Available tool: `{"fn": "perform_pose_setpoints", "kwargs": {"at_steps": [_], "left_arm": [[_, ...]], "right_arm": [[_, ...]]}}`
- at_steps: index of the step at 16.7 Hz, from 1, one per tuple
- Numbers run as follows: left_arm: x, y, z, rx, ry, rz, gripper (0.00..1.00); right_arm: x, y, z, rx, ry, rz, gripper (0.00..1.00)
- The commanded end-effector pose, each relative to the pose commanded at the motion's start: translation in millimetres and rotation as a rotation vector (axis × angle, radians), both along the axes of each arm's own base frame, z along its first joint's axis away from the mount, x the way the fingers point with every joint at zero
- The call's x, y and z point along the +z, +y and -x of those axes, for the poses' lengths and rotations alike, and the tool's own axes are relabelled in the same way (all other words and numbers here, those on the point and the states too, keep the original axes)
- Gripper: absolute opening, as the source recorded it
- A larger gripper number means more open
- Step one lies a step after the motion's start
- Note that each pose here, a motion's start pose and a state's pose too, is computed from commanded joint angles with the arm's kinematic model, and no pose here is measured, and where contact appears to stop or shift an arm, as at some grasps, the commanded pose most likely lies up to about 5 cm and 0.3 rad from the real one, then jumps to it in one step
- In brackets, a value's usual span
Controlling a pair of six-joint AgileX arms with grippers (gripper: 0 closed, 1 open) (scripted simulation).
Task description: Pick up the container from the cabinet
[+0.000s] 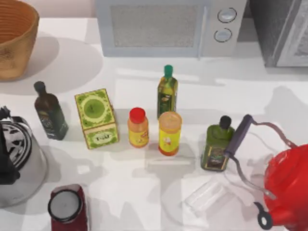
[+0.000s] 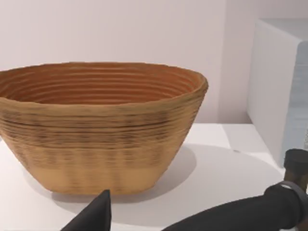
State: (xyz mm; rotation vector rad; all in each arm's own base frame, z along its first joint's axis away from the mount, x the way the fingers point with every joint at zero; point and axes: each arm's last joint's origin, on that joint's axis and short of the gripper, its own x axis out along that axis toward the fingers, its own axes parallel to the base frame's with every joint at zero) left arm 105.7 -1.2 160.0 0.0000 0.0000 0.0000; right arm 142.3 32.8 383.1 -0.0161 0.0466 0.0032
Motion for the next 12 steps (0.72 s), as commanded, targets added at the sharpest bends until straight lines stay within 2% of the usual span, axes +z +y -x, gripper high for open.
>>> {"fn": "perform_pose_setpoints", "kwargs": {"at_steps": [4,7,9,12], "left_arm": [[0.0,0.0,0.0,0.0,0.0,0.0,1.0],[0.0,0.0,0.0,0.0,0.0,0.0,1.0],[0.0,0.0,0.0,0.0,0.0,0.0,1.0],[0.0,0.0,0.0,0.0,0.0,0.0,1.0]], "right_arm": [[-103.2,-18.5,22.3,-0.002,0.033,-0.002,0.0],[-166.8,-26.9,32.2,-0.003,0.021,-0.011,0.0],[-195.8,-30.5,35.3,-0.004,-0.004,-0.015,0.0],[-219.5,-33.5,36.6,-0.003,-0.04,-0.016,0.0]]}}
